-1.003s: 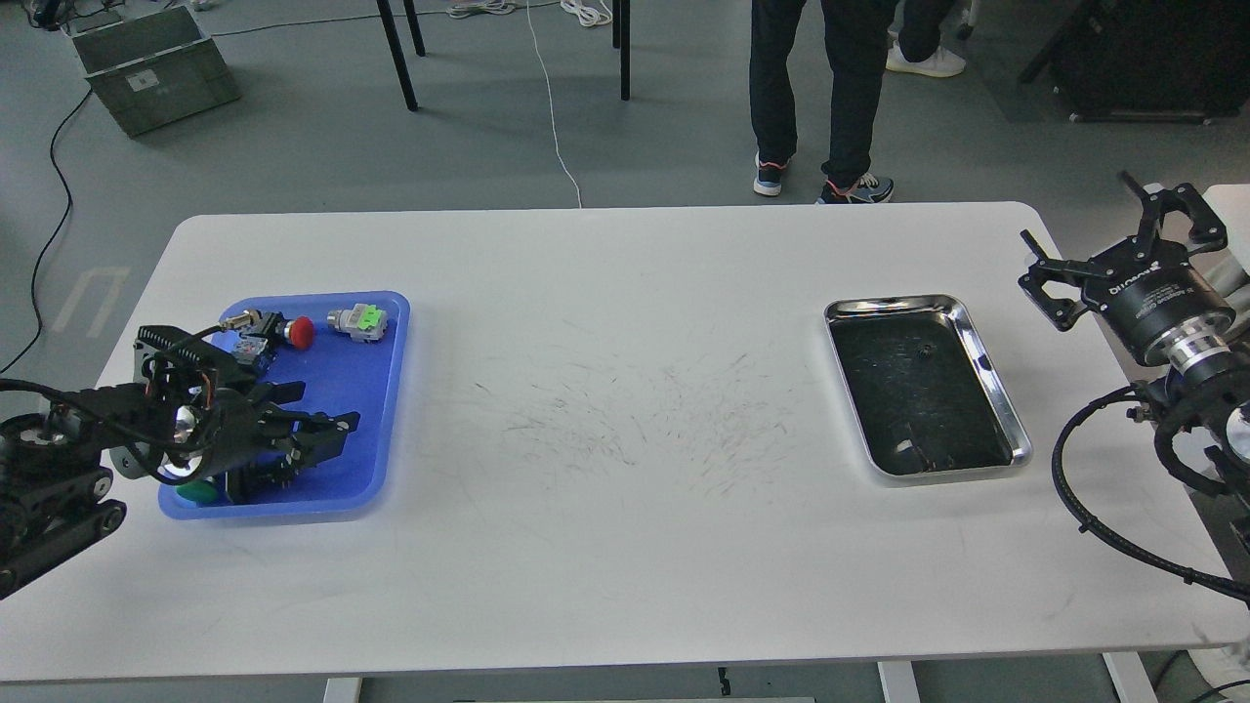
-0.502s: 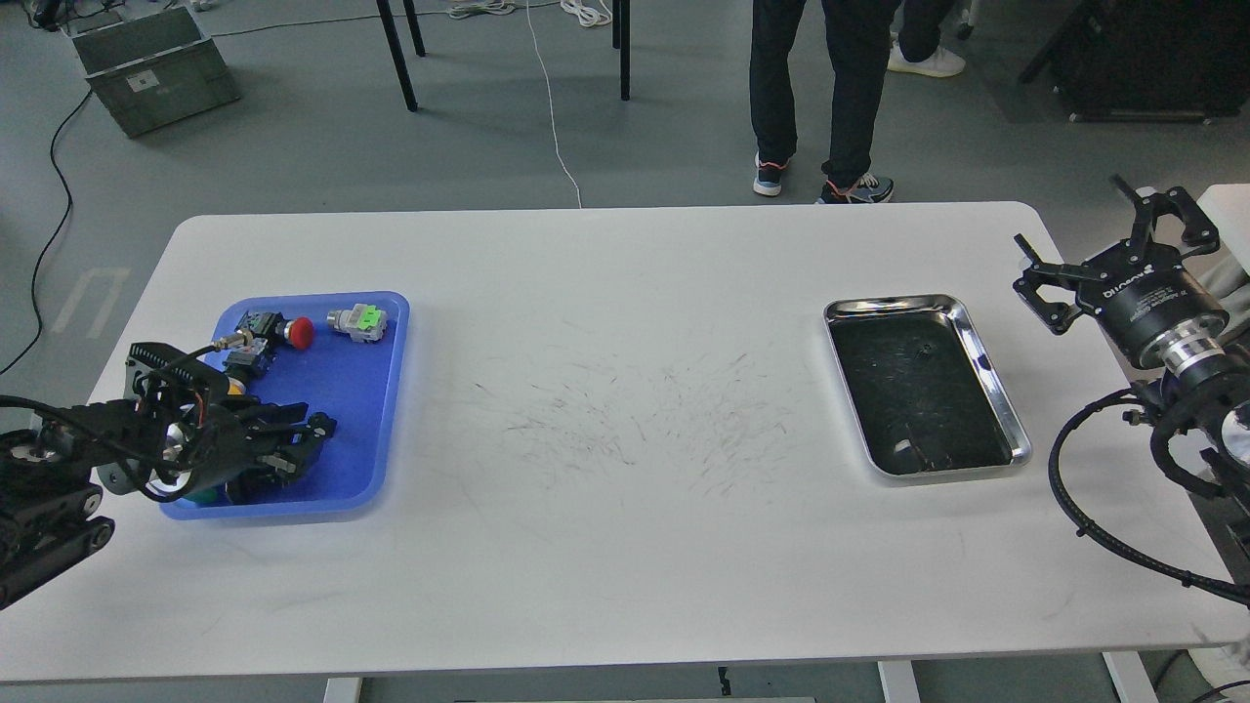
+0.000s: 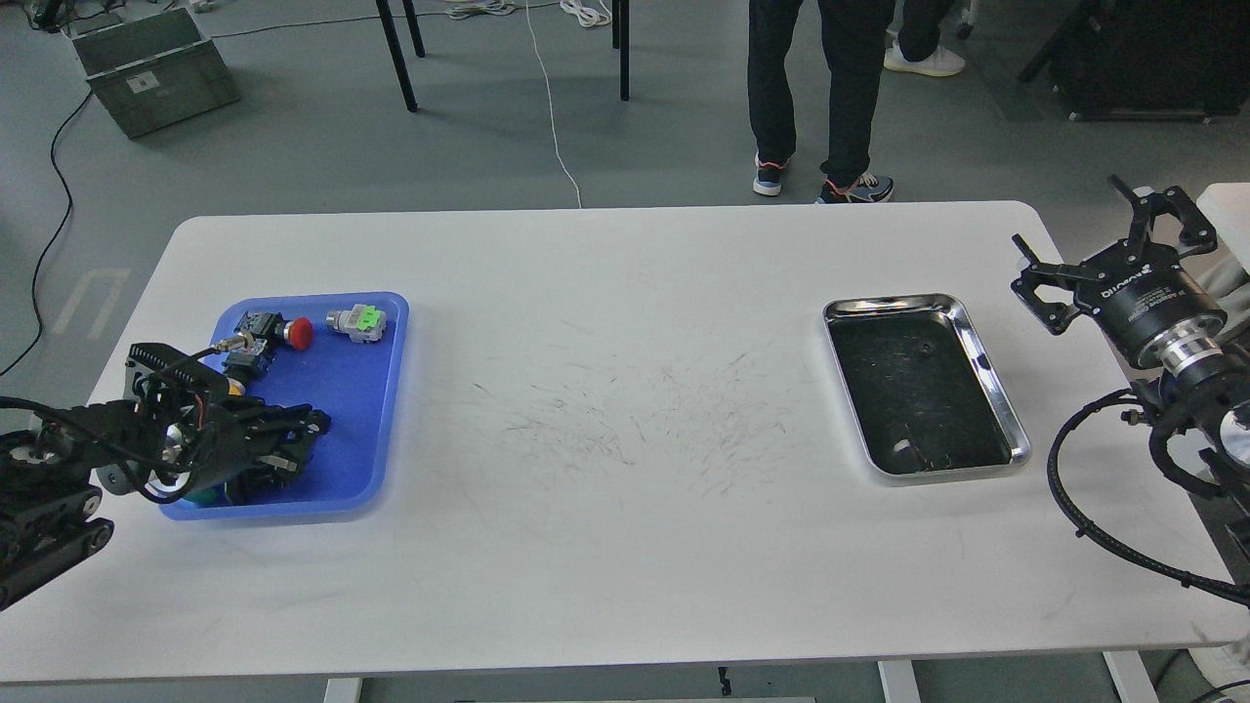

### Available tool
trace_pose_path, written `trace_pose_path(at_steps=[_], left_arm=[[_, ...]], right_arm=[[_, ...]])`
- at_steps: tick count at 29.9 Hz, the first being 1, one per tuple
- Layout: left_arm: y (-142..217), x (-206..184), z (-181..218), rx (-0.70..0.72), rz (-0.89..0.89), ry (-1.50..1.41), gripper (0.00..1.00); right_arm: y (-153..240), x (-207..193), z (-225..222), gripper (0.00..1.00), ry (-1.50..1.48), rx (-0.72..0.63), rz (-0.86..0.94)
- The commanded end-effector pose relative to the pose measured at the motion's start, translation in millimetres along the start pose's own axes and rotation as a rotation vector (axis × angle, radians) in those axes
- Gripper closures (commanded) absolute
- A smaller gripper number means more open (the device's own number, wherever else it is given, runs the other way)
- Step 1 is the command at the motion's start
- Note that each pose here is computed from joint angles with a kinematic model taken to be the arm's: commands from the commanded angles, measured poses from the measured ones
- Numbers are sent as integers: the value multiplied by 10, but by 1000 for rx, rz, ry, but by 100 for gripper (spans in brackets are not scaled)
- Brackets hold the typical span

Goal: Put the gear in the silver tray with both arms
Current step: 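Close the left gripper on the second gear and lift it, then carry the second gear with the left gripper toward the table center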

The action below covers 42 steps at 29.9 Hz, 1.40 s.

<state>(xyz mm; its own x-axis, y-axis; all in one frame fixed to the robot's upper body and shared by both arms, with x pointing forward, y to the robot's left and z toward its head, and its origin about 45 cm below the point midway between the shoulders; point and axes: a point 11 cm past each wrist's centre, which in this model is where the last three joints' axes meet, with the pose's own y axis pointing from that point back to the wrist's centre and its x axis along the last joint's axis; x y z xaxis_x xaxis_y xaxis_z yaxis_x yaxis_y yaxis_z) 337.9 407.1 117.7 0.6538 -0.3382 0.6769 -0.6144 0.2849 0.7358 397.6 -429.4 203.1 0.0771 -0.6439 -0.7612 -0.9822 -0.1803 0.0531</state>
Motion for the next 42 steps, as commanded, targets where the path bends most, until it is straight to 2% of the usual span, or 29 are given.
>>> trace_pose_path(at_steps=[1,5,9,14,17,24,33,42], left_arm=[[129,225,-68,4,45,-21,93],[352,734,-57,-11,133,-76,92],[641,1432,164,-50,233,-111,92],[770,2126,760,-120,305,-140,92],[581,2325,1298,-204,314,-154,92],[-23,2388,2406,-367,287,-134,92],[-681,2091,3750,-544,210,-55,92],[-949,1682,3592,-477,153,-7,92]], right_arm=[[-10,-10,11,3,-4,-1,-3],[-15,-17,1,3,-4,3,-5],[-7,3,14,3,-5,0,1],[-7,3,9,3,0,-3,1],[6,25,-20,3,4,2,9],[55,107,-101,3,18,6,36],[20,75,-221,4,36,20,34],[-9,33,-235,4,38,21,24]])
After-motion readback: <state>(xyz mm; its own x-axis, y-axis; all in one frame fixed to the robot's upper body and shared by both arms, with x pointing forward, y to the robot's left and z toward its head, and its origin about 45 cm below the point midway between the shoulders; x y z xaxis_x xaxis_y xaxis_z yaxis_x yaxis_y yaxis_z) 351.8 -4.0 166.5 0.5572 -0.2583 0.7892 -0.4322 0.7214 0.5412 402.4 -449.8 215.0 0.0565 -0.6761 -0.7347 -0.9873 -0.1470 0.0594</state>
